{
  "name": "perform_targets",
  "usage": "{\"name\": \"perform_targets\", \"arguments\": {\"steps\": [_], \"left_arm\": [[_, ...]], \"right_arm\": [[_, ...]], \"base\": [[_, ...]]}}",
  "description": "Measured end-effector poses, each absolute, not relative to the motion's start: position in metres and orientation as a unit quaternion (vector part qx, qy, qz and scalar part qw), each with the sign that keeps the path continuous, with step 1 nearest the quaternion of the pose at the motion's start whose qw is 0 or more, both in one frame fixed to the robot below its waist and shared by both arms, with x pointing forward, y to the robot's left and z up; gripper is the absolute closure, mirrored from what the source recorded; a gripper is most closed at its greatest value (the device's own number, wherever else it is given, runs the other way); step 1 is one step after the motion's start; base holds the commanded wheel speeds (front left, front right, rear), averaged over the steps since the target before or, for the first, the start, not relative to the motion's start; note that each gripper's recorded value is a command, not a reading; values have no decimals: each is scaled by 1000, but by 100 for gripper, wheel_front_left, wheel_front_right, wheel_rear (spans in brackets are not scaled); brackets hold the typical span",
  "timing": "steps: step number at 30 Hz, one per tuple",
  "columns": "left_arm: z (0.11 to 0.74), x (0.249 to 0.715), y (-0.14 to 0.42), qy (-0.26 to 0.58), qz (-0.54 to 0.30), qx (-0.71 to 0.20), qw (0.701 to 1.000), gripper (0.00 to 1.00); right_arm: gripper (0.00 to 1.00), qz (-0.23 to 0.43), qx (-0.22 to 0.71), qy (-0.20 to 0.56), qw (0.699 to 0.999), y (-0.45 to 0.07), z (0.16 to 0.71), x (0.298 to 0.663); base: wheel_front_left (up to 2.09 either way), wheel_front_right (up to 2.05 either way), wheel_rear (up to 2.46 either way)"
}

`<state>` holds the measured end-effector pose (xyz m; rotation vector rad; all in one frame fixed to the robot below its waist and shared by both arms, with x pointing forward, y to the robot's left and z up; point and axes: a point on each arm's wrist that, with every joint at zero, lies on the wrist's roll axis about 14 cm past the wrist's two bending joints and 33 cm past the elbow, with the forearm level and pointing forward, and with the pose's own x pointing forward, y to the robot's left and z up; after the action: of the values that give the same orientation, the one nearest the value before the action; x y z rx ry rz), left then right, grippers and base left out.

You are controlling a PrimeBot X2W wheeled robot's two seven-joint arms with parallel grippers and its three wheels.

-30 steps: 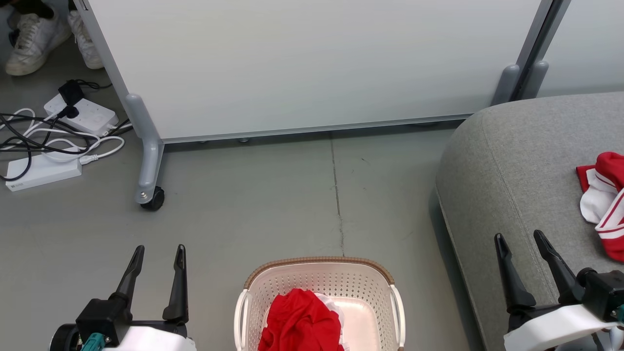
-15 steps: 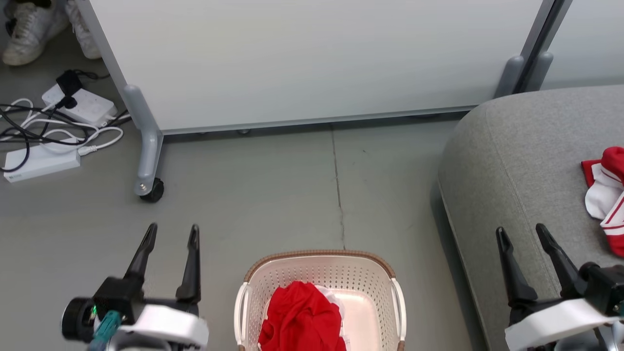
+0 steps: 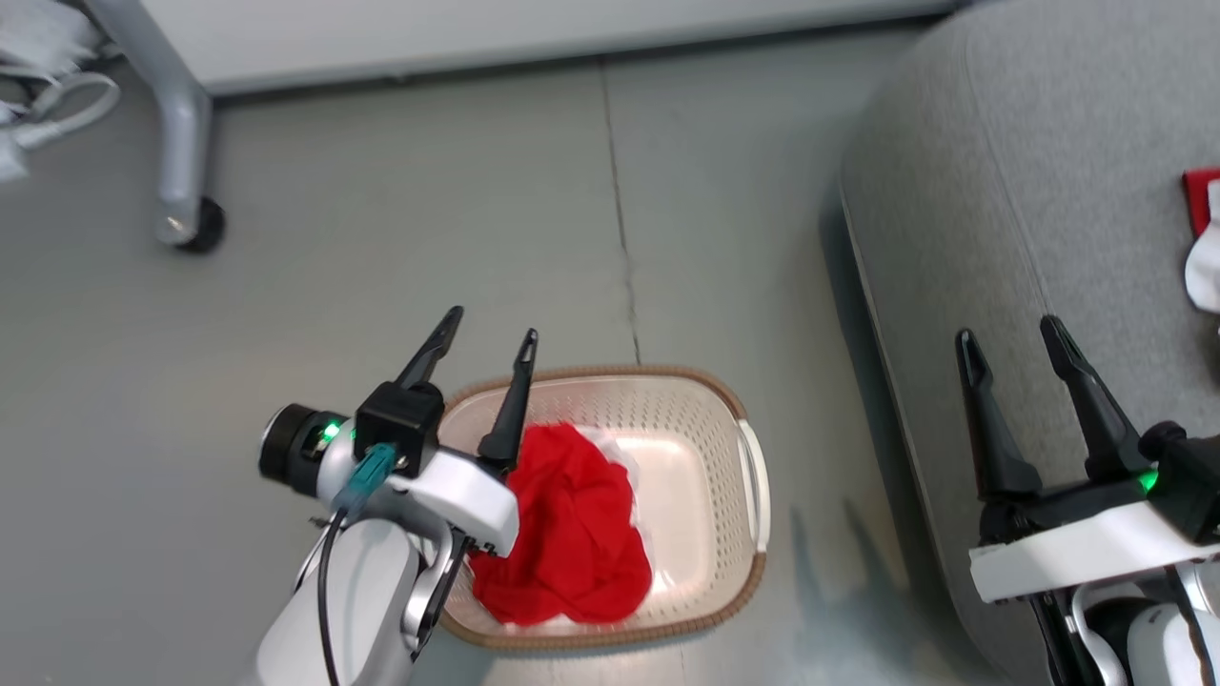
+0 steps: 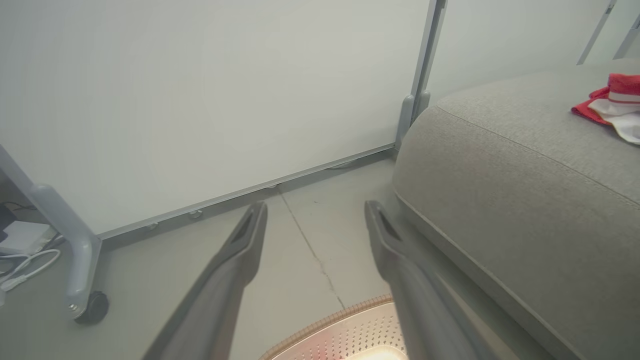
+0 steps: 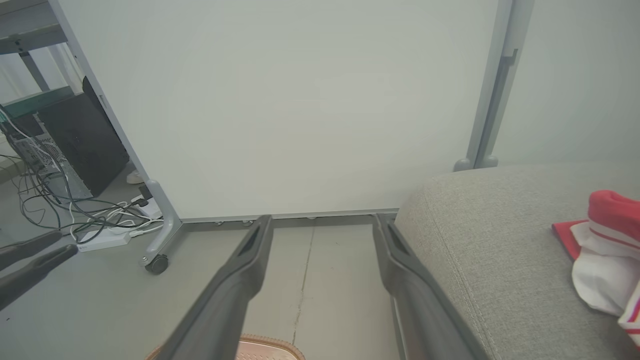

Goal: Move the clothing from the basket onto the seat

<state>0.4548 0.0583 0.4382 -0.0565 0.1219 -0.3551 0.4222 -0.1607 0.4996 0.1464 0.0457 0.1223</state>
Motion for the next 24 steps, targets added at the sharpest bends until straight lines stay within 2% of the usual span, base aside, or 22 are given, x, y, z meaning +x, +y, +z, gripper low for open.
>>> {"name": "perform_targets", "arguments": {"steps": [7, 17, 24], "left_arm": [[339, 458, 24, 190, -238, -16, 953, 0], [199, 441, -4, 356, -318, 24, 878, 0], [125, 412, -14, 445, -359, 50, 819, 0]], "right_arm": [[0, 53, 82, 39, 994, -165, 470, 444], [0, 37, 99, 62, 992, -174, 412, 469], [0, 25, 109, 94, 989, -180, 374, 469]], "base": [[0, 0, 0], [0, 0, 0], [0, 0, 0]]}}
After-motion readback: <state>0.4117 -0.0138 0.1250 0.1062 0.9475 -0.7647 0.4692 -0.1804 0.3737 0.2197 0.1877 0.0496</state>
